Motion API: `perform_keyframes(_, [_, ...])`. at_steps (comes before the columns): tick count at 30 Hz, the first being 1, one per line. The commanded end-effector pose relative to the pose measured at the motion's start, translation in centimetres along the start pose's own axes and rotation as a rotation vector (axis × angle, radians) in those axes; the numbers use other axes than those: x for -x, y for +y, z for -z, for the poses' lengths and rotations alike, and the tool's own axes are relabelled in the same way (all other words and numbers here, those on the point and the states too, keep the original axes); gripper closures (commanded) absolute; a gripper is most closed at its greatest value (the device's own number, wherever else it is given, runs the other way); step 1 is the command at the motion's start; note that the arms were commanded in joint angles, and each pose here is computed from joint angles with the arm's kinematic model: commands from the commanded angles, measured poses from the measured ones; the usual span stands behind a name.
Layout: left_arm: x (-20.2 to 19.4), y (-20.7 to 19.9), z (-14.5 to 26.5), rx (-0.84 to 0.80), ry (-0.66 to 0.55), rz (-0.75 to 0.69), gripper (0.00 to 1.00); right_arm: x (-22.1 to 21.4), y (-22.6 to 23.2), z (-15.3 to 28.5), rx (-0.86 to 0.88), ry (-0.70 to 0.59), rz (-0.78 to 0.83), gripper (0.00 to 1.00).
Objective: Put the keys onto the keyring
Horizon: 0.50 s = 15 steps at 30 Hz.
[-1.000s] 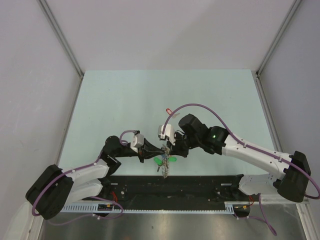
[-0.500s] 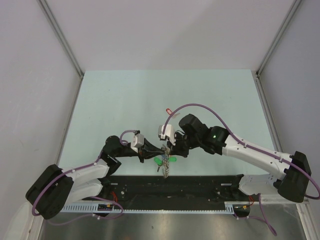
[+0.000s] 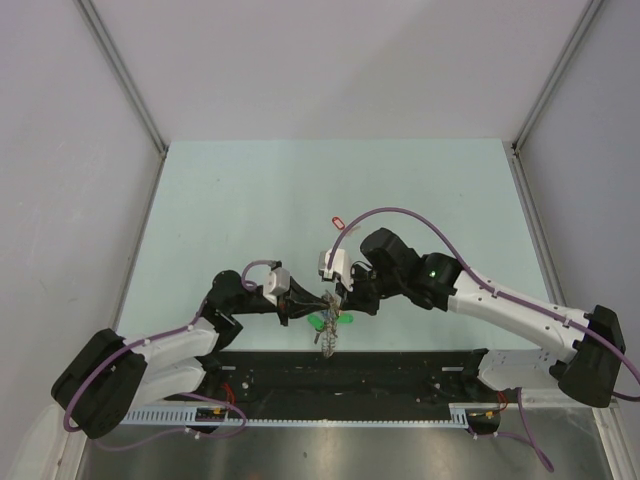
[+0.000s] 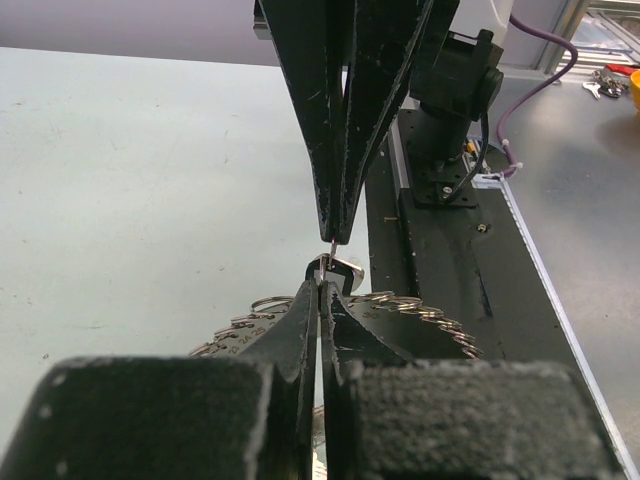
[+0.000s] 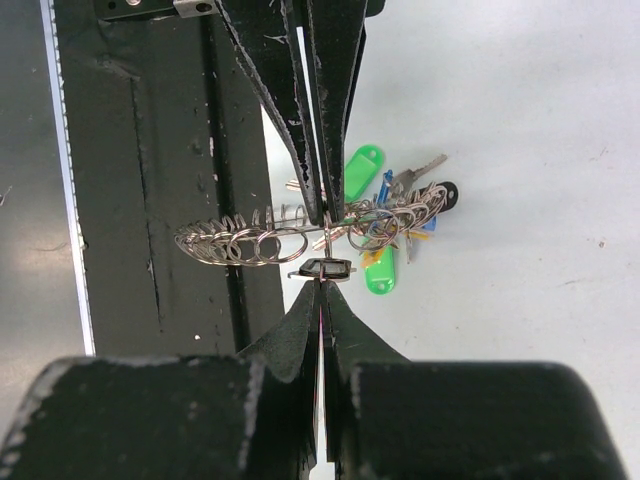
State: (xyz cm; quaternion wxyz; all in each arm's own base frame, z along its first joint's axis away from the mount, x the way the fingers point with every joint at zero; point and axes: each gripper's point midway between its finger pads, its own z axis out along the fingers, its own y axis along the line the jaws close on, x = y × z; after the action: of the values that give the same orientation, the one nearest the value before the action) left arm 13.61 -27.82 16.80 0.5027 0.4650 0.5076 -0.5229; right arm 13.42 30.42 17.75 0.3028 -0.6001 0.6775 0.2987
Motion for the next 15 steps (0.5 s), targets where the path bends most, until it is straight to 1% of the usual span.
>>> perform_keyframes(1, [2.62,0.33,-0.69,-0.014,-0.055,-0.092,1.0,2.43,-0.07,1.26,-0.018,-0.065,0.041,1.0])
perform_keyframes(8, [2.79,0.55,-0.53,0.01,-0.061,-0.099,1.0,1.87,-0.41,1.1,-0.03,-0.041,0.03,1.0])
perform_keyframes(15, [2.66,0.34,-0.61,-0.009,-0.055,-0.099,1.0,2.29,-0.33,1.18,-0.026,-0.059,0.038,1.0])
